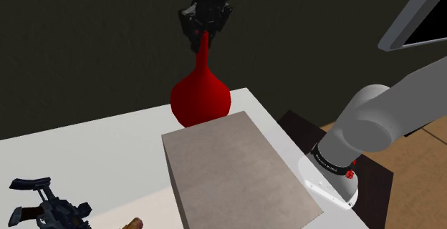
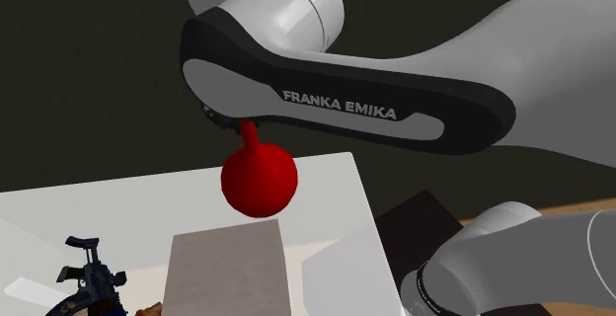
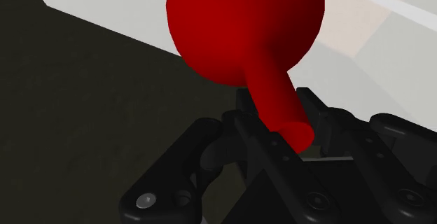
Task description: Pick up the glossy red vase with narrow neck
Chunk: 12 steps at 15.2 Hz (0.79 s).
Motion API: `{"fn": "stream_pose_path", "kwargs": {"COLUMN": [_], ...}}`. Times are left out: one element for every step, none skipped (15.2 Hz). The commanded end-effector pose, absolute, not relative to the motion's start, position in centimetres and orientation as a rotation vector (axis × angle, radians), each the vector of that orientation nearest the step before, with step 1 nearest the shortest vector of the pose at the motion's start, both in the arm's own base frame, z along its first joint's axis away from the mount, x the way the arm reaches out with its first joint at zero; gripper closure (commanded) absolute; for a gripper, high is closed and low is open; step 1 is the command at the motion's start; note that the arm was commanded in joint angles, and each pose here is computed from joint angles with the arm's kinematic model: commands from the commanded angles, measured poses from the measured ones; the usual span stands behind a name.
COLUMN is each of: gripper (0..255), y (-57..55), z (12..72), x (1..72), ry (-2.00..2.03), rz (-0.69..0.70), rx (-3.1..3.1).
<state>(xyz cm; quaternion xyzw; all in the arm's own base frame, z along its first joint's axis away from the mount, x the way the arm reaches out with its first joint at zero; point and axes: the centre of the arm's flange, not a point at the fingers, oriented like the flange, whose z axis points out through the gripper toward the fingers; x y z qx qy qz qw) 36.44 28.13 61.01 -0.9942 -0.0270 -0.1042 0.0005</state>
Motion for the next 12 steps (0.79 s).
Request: {"fn": "stream_pose_path", "kwargs": {"gripper": [255,255,255,255,255,255,255,255,255,255,255,255], "y": [28.2,28.2,28.2,28.2,28.2,28.2,28.2,28.2,28.2,28.2,28.2,28.2], "z": [62.2,62.8,63.3,63.8,64.3,64.9,65.4,65.9,66.5,67.0,67.1,67.1], "x": [36.5,36.5,36.5,36.5,36.5,36.5,36.5,36.5,36.5,36.5,36.5,36.5], "ry": [-0.085,-0.085,-0.085,-0.085,-0.085,-0.085,-0.085,-0.085,-0.085,-0.085,-0.085,-0.085], "rz": [-0.33,-0.33,-0.33,-0.33,-0.33,-0.33,-0.33,-0.33,-0.33,-0.33,-0.33,-0.33], "rx": [-3.122,-3.122,-3.122,-3.122,-3.122,-3.122,-3.122,-3.122,-3.122,-3.122,-3.122,-3.122]}}
